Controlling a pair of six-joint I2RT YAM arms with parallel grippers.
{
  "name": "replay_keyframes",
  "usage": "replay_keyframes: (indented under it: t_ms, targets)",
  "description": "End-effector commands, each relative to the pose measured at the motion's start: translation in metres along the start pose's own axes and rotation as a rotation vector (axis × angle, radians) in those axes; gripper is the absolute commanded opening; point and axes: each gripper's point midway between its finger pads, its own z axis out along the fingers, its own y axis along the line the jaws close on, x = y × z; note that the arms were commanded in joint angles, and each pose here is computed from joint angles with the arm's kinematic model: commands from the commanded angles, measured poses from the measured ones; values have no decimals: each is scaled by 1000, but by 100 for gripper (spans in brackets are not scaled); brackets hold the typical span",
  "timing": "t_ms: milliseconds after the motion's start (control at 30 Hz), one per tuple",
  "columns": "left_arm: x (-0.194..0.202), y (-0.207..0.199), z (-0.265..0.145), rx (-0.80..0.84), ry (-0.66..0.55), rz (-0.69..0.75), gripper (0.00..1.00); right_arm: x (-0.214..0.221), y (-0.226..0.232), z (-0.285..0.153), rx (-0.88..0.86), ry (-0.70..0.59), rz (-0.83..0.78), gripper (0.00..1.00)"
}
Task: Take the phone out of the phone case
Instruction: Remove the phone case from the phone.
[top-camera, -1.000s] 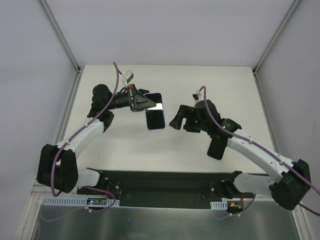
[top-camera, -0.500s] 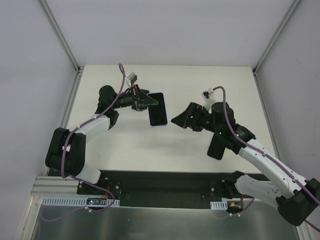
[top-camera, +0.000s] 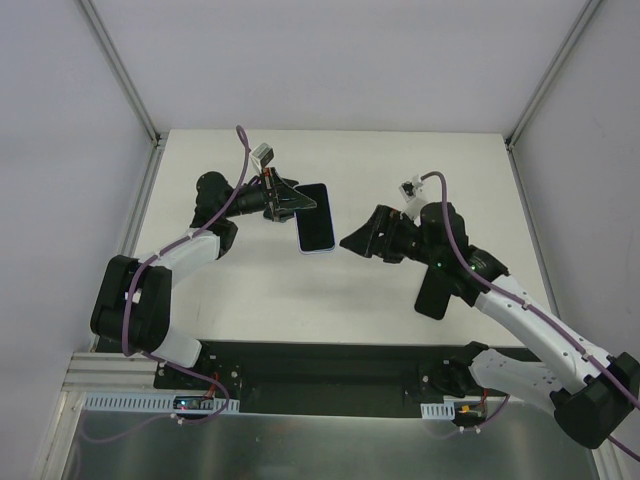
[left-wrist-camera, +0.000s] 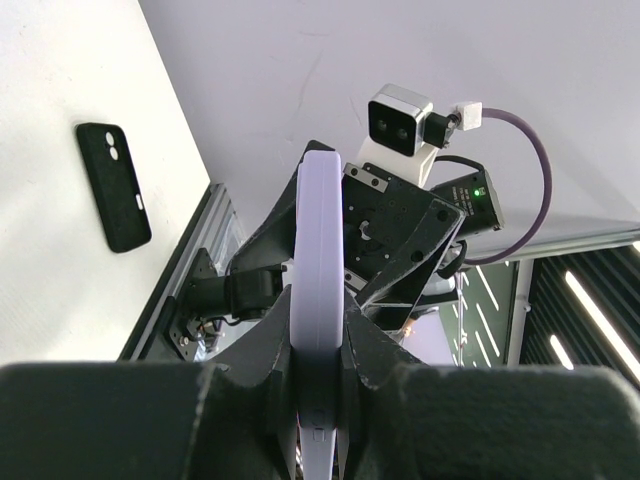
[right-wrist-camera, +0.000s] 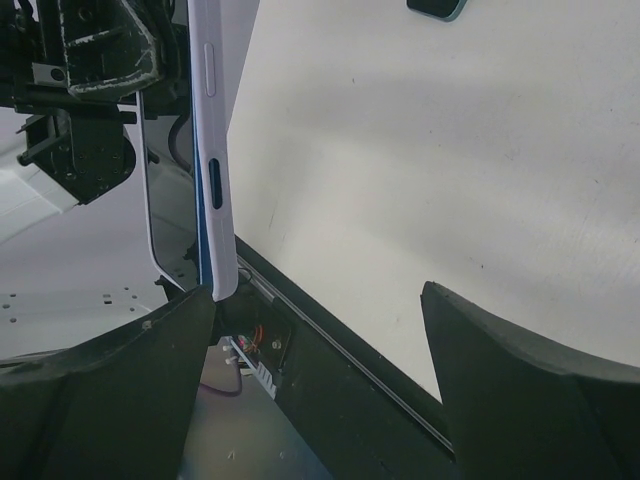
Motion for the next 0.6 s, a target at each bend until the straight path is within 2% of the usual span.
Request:
replay_keyframes:
  t_ms: [0, 567]
  targets:
    - [0, -20, 0, 58, 7, 87, 0, -17, 26, -8, -72, -43, -51, 87]
    - [2, -22, -1, 61, 10, 92, 0, -11, 29, 4, -72, -3, -65, 87]
